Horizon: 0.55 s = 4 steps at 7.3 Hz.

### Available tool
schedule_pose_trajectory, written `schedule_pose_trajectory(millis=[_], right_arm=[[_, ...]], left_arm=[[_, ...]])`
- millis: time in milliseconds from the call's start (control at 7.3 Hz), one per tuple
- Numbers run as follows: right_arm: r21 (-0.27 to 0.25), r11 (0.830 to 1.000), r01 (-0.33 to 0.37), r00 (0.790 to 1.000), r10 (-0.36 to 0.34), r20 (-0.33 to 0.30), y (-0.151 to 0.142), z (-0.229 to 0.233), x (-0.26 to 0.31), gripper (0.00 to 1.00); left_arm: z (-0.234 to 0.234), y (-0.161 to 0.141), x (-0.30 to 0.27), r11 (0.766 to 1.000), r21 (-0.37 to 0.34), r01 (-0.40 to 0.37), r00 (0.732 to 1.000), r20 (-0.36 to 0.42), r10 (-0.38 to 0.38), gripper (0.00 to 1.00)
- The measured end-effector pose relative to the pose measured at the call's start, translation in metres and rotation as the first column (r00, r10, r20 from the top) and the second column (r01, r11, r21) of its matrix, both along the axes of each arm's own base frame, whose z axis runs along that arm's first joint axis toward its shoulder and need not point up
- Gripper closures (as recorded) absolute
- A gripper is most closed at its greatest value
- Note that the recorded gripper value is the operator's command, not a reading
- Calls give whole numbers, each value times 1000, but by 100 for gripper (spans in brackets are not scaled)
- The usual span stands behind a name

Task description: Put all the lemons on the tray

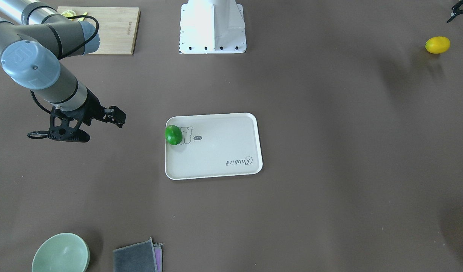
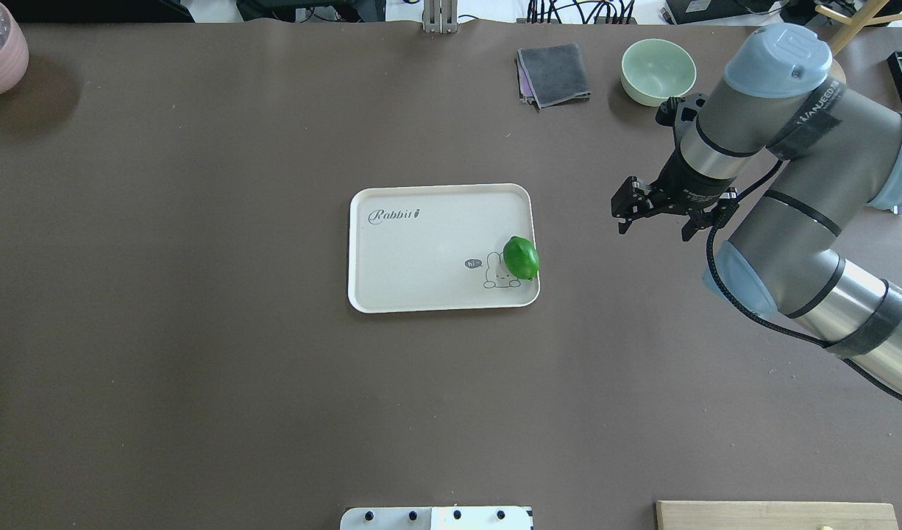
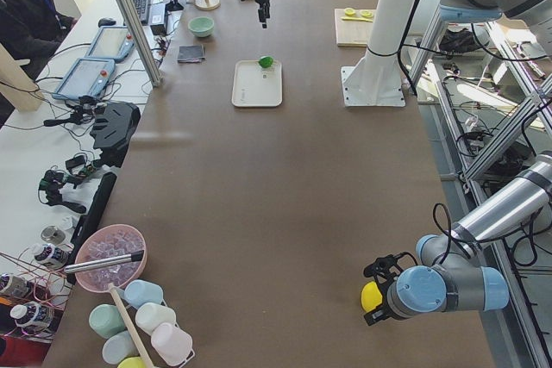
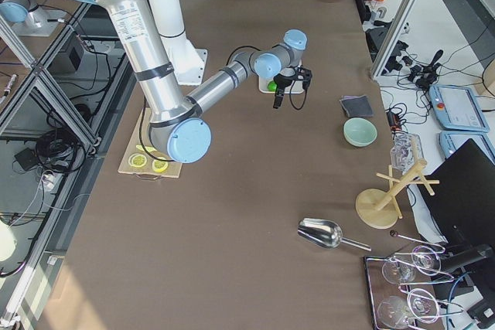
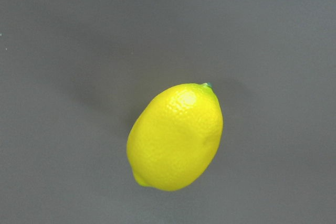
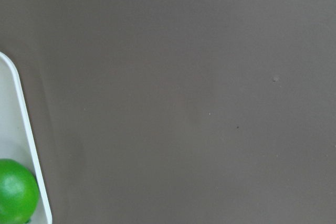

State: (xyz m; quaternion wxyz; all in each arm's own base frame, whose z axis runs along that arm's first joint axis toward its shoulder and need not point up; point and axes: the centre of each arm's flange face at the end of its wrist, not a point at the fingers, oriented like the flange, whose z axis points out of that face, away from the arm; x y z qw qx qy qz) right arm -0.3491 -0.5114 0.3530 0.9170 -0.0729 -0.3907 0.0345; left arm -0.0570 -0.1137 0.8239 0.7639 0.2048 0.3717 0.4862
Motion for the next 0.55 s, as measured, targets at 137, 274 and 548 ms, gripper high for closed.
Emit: schedule_pose_trajectory(millis=[137, 274, 548], right_arm=[[-3, 1000, 1, 1000, -1, -1, 2, 5, 4, 0], [-5, 1000, 1, 1000, -1, -2, 5, 8, 7, 0], [-8, 1000, 2, 1000, -2, -5, 7, 11, 10, 0]], left_arm=[[-3, -13, 1, 1000, 17, 3, 1000, -22, -2, 1], [-5, -24, 2, 1000, 27, 5, 999, -36, -4, 1], [-3, -39, 5, 1000, 0, 27, 998, -62, -27, 1]])
